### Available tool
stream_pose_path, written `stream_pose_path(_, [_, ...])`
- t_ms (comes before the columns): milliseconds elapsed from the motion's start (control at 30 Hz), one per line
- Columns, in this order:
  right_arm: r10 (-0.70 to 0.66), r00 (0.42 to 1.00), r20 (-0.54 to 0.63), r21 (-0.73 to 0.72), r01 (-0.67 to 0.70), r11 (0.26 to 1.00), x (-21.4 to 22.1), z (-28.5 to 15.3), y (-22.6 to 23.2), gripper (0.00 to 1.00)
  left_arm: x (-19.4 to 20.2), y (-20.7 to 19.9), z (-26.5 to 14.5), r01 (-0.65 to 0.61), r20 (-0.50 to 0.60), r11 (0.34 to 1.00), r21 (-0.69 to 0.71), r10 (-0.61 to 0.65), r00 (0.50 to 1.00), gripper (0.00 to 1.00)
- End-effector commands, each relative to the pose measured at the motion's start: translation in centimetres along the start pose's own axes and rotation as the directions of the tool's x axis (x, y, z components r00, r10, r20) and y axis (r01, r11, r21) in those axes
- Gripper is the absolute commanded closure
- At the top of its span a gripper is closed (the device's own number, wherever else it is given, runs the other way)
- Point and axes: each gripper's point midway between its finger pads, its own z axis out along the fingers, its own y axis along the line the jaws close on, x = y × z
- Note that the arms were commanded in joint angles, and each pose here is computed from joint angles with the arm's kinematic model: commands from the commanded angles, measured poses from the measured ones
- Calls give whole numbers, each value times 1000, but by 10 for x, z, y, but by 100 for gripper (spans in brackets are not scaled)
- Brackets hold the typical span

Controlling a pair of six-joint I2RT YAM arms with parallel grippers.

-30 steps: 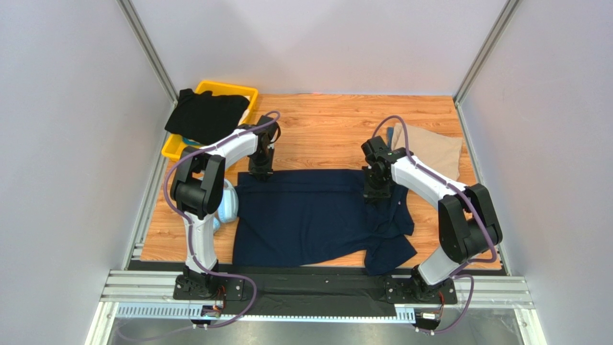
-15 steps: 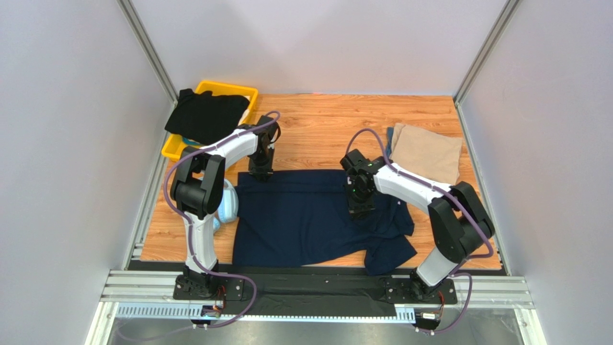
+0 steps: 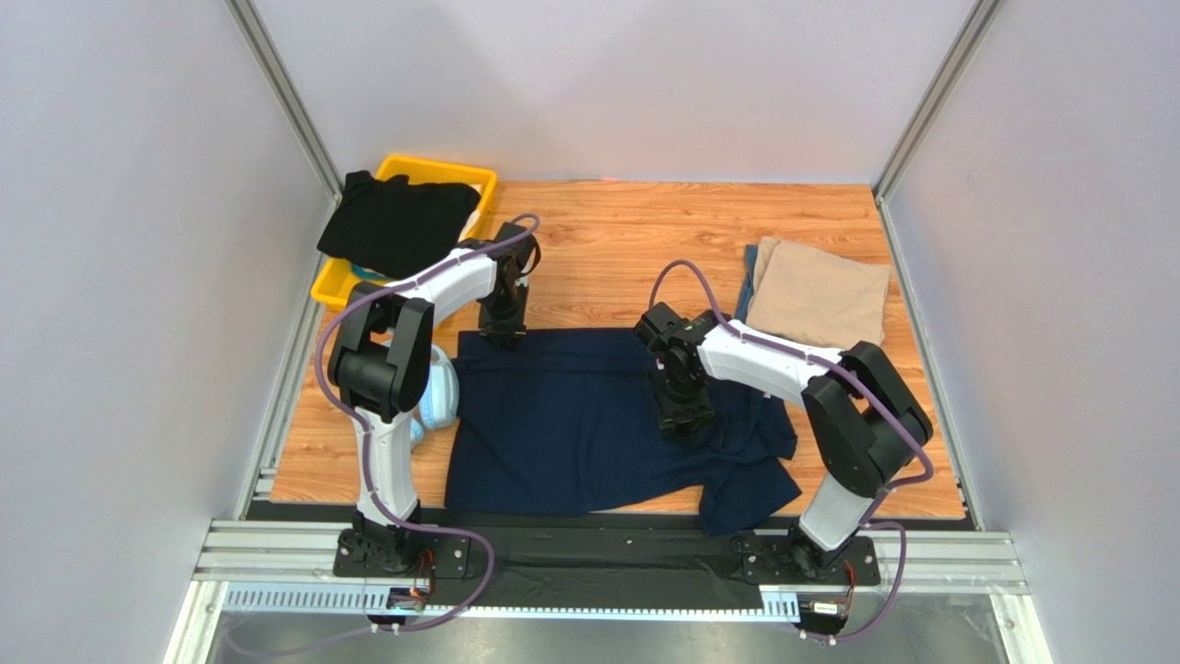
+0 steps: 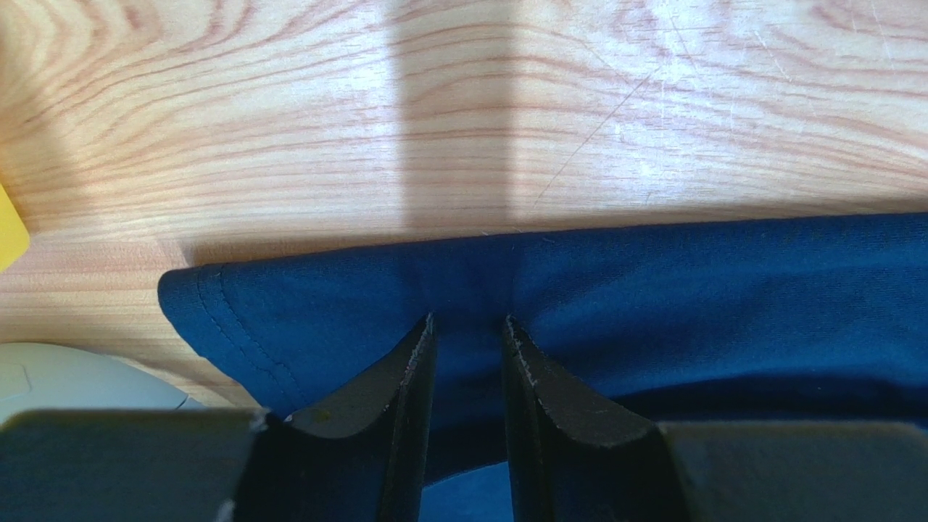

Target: Fold and stack the t-shirts

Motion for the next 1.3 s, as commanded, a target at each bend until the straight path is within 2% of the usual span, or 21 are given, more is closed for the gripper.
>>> stream_pose_path(0, [7, 994, 108, 60, -14, 998, -13, -20, -12, 56, -12, -4, -19, -22, 52, 1000, 22, 21, 998, 65])
stream_pose_path(233, [41, 964, 262, 83, -64, 994, -43, -56, -28, 56, -12, -3, -26, -22, 67, 1000, 20, 20, 998, 64])
stream_pose_path(367, [100, 926, 363, 125, -154, 980, -75, -75, -62, 55, -14, -7, -31, -34, 96, 999, 33, 31, 995, 64])
stream_pose_path(567, [225, 910, 349, 158, -294, 943, -105, -59, -107, 56, -10, -22, -27, -87, 111, 995, 58, 80, 991, 64])
stream_pose_path(833, [259, 928, 268, 217, -321, 922, -111, -18, -113, 59, 0, -29, -8, -75, 58, 995, 71, 71, 996, 64])
stream_pose_path(933, [268, 934, 237, 236, -323, 917, -110, -2, -117, 67, 5, -32, 0, -67, 15, 995, 75, 66, 998, 81])
stream_pose_path(967, [285, 932, 225, 235, -335, 912, -110, 2, -121, 70, 6, -33, 2, -66, 9, 995, 76, 65, 998, 95])
stream_pose_path(1000, [295, 931, 212, 223, -341, 913, -110, 7, -120, 74, 7, -33, 3, -63, 0, 995, 77, 63, 998, 100])
stream_pose_path(1167, [392, 900, 189, 193, -426, 884, -113, 26, -139, 84, 14, -31, 13, -65, -42, 996, 62, 68, 997, 100])
stream_pose_path(1267, [449, 876, 175, 173, -477, 862, -116, 33, -151, 86, 20, -27, 21, -67, -80, 997, 31, 70, 994, 100])
